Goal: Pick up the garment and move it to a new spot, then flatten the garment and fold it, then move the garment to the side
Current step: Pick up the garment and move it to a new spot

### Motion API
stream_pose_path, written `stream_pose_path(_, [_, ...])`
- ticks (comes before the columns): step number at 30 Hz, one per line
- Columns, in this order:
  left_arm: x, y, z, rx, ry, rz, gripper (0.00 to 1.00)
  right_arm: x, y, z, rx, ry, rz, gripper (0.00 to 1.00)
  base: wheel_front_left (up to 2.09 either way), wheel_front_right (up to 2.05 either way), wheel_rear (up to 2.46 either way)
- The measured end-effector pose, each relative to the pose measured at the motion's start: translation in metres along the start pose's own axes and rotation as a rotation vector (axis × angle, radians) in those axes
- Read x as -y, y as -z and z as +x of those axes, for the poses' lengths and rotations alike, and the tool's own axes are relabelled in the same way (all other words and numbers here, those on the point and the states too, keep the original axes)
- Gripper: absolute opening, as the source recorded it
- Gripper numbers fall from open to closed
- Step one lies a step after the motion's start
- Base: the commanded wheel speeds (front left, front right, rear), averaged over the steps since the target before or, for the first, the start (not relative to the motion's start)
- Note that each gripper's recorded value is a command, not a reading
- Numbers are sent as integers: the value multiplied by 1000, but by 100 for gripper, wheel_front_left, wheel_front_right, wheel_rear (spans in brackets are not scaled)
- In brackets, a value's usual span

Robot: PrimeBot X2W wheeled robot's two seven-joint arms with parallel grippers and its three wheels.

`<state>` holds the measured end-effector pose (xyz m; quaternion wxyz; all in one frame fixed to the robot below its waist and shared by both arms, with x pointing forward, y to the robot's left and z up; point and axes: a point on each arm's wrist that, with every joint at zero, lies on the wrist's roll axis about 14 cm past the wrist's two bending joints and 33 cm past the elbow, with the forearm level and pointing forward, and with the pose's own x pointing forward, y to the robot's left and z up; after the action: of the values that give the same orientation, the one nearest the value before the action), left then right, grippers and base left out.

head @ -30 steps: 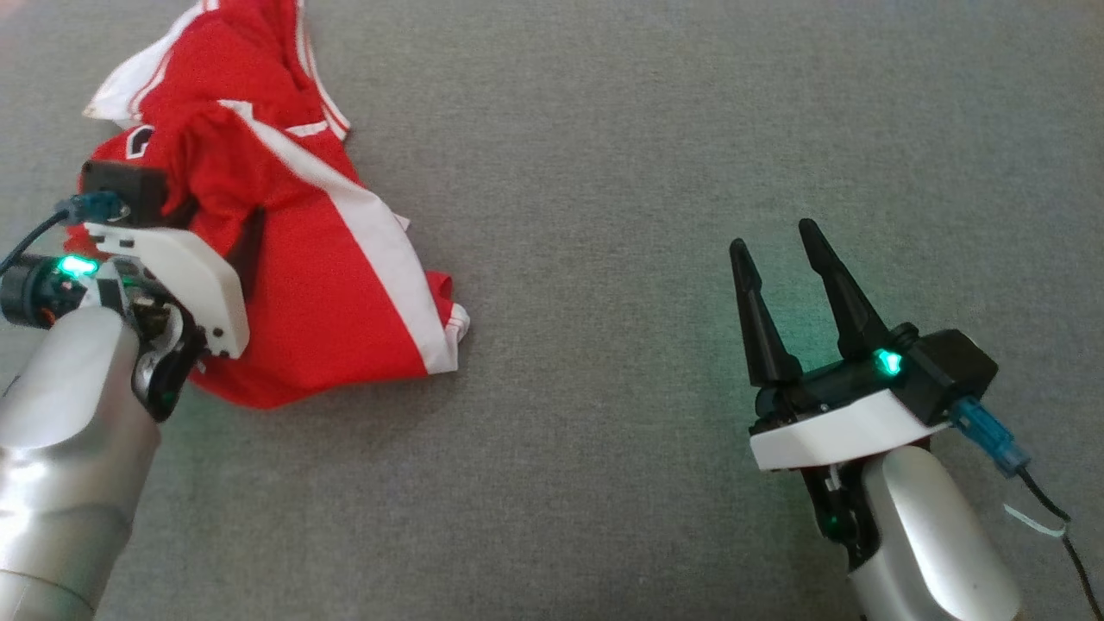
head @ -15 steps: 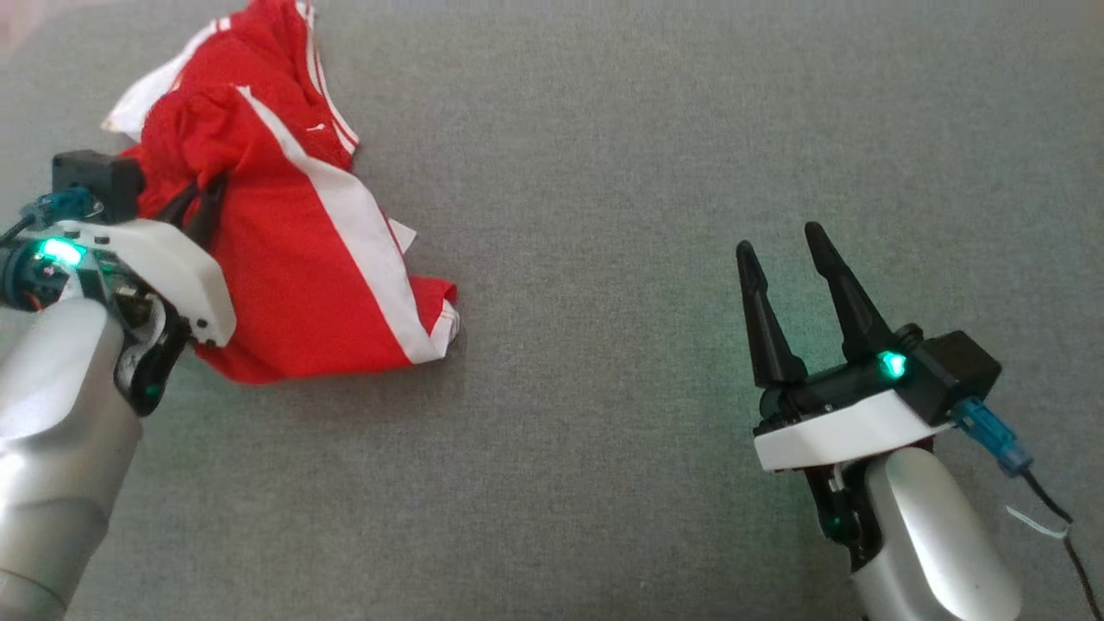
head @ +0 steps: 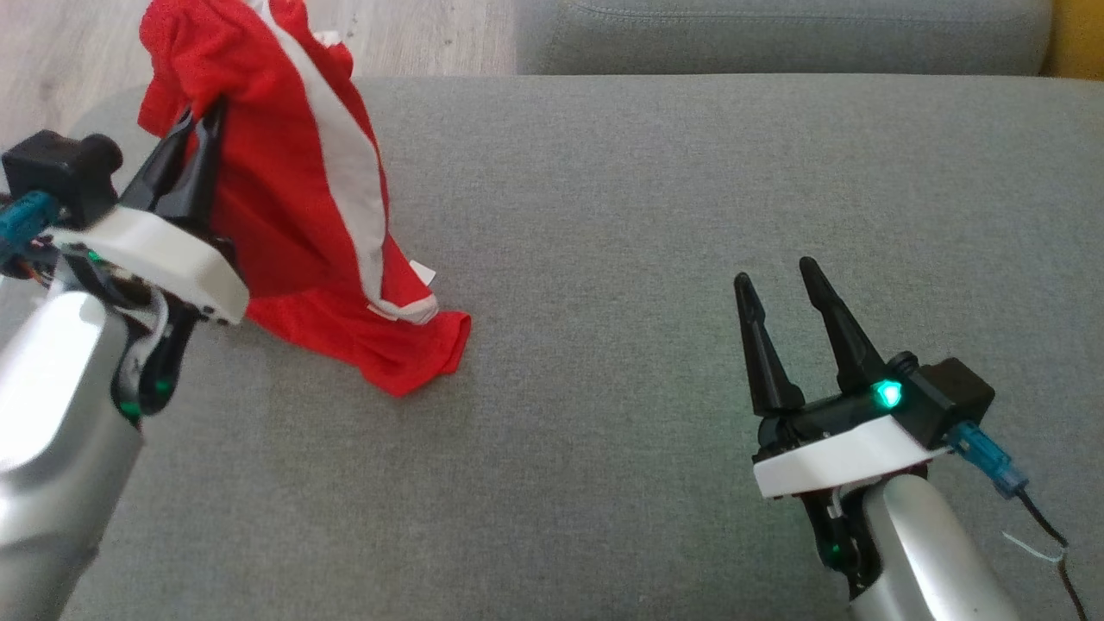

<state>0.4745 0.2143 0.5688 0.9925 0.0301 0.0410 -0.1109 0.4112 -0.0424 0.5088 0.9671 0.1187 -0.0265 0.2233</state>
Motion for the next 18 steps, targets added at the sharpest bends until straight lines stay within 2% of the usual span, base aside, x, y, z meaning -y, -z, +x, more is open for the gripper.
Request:
stream_pose_path(9, [38, -25, -4, 105, 62, -27, 0, 3, -1, -3, 2, 11, 3, 100, 0, 0, 0])
stream_pose_path(13, [76, -33, 6, 139, 152, -61, 0, 14, -4, -7, 8, 45, 0, 100, 0, 0, 0])
stream_pose_path(14, [76, -33, 6, 139, 152, -61, 0, 14, -4, -7, 8, 45, 0, 100, 0, 0, 0])
stream_pose_path(18, [129, -32, 19, 143, 278, -104, 0, 30, -12, -15, 31, 96, -2, 100, 0, 0, 0])
